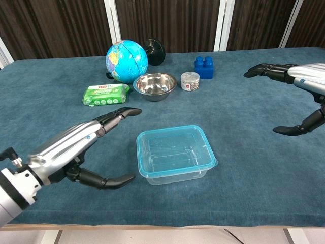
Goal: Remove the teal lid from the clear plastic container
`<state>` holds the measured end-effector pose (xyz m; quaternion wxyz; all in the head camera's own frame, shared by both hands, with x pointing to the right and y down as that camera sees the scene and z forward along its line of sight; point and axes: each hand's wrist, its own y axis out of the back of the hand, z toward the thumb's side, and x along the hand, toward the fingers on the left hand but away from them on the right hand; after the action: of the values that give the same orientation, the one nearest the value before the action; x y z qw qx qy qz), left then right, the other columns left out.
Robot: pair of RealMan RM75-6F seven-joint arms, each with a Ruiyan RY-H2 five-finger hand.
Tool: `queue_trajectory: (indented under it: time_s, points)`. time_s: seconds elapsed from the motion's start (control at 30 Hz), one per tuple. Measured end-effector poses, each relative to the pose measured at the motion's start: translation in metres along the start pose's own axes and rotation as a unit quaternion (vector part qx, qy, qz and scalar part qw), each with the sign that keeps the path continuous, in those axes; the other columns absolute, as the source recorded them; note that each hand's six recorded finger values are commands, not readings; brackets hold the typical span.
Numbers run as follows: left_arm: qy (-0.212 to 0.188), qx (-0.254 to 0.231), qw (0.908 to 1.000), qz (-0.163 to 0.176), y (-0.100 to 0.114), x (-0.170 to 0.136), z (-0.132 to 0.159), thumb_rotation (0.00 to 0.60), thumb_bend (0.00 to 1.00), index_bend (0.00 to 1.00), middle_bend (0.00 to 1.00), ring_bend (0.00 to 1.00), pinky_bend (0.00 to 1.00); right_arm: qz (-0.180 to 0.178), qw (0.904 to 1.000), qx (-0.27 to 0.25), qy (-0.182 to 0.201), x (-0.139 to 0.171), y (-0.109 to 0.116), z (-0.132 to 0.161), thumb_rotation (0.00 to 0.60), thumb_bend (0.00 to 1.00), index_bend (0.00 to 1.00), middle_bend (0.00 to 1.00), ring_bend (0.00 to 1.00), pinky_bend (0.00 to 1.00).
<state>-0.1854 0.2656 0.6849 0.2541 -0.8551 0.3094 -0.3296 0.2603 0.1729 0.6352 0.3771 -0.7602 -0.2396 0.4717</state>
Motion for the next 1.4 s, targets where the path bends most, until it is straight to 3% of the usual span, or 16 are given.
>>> queue_trajectory:
  time_s: [0.33,0.7,1.1,1.3,1.4]
  points:
    - [-0.021,-0.009,0.9997,-0.001,-0.018,0.011,0.017,0.414,0.18,0.0,0.0,0.0,0.06,0.002,1.0,-0.007,-0.003,0.001,0.004,0.001,0.6,0.18,0.0,0.0,0.0,0.0]
    - [-0.015,0.029,0.9994,0.013,-0.037,0.027,0.009,0.432,0.18,0.0,0.0,0.0,0.06,0.01,0.9996,-0.023,-0.011,0.002,0.009,-0.001,0.6,0.18,0.0,0.0,0.0,0.0]
    - [-0.003,0.008,0.9998,0.018,-0.047,0.04,0.004,0.516,0.18,0.0,0.0,0.0,0.07,0.017,0.9994,-0.017,-0.025,0.004,0.012,-0.013,0.6,0.18,0.0,0.0,0.0,0.0]
    - [0.008,-0.011,0.9997,0.018,-0.05,0.045,-0.001,0.595,0.17,0.0,0.0,0.0,0.08,0.019,0.9993,-0.016,-0.027,0.003,0.011,-0.014,0.6,0.18,0.0,0.0,0.0,0.0]
    - [0.011,-0.022,0.9996,0.014,-0.052,0.047,-0.001,0.6,0.18,0.0,0.0,0.0,0.1,0.022,0.9992,-0.014,-0.029,0.002,0.009,-0.016,0.6,0.18,0.0,0.0,0.0,0.0]
